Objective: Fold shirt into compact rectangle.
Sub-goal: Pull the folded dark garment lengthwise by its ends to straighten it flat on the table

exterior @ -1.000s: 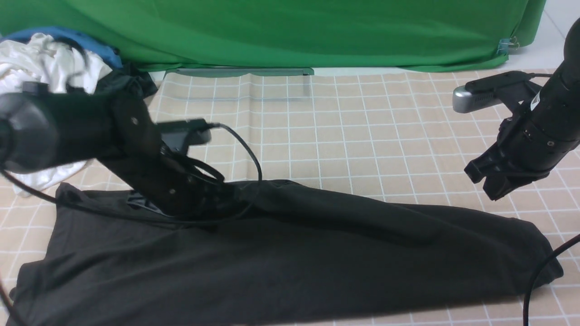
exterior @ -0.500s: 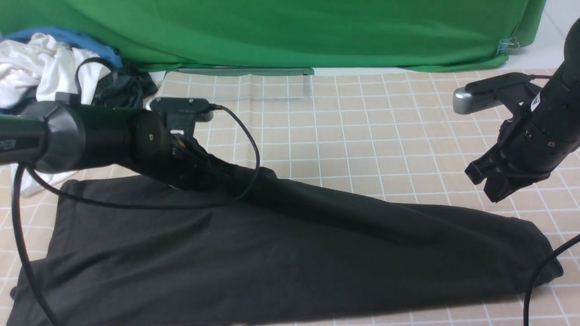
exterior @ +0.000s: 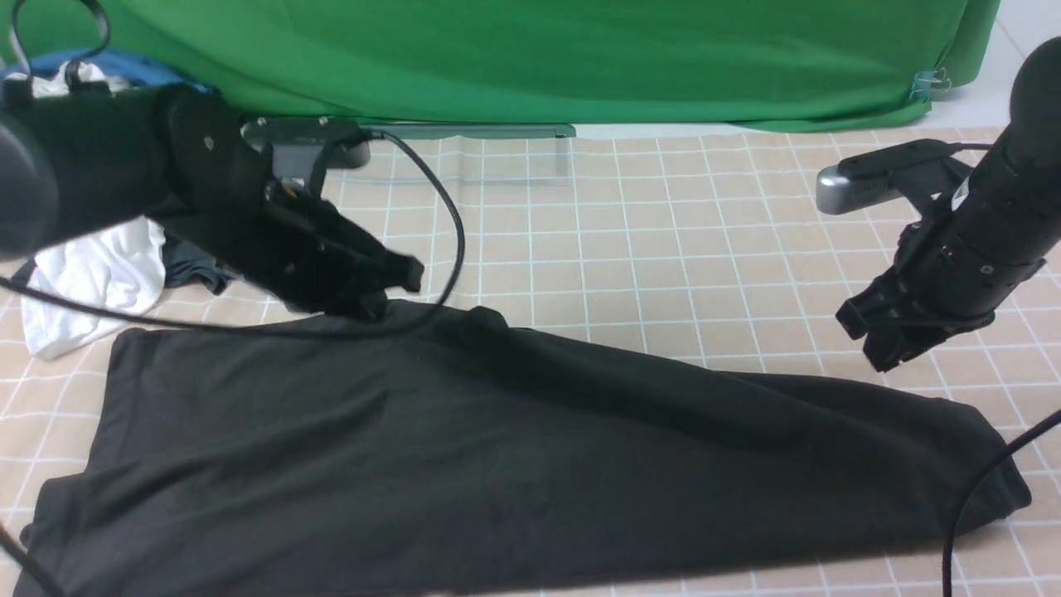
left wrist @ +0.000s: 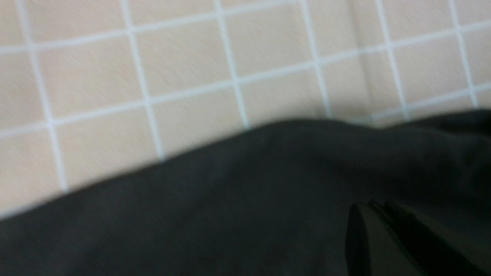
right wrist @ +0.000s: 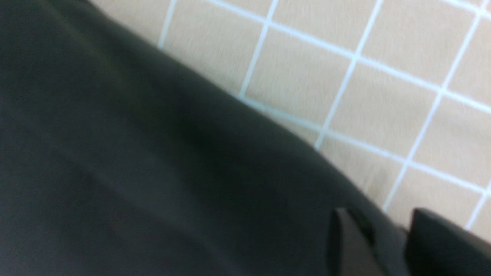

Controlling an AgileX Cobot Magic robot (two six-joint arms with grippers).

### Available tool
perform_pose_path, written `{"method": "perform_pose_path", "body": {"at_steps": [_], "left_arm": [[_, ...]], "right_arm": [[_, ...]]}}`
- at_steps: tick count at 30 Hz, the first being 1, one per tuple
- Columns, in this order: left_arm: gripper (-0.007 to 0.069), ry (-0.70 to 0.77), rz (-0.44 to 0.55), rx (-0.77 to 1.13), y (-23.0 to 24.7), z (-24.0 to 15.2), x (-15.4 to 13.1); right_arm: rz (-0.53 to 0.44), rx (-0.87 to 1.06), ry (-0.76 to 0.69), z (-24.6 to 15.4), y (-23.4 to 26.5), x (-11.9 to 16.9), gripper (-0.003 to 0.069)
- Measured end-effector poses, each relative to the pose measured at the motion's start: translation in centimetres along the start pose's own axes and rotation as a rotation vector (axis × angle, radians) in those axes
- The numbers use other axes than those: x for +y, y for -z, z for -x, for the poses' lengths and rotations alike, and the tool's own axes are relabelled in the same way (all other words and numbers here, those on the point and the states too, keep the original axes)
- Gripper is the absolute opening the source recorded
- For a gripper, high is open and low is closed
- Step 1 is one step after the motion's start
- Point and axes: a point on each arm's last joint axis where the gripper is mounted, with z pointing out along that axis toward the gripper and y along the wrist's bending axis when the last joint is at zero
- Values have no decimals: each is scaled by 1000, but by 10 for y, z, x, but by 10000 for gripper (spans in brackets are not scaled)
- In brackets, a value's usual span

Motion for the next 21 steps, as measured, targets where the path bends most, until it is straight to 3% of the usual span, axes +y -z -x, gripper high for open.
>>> {"method": "perform_pose_path", "body": {"at_steps": [5,10,12,14,16,17,21], "left_arm": [[19,7,-34,131,-18,-38,-11],[19,28,-29,180,-28,-60,-9],[19,31,-26,182,-29,-63,-8],[19,32,-25,181,-30,-64,-8],[19,34,-25,179,-30,-64,-8],[19,34,-25,179,-30,-64,-8],[19,34,-24,178,-30,-64,-8]], "right_arm": [[22,27,27,4,-23,1,405],[32,44,108,8,-44,11,420],[35,50,132,10,-53,14,389],[36,59,138,10,-58,15,314],[37,60,147,10,-59,14,211],[37,60,154,10,-59,14,107],[23,45,167,10,-52,14,48]]}}
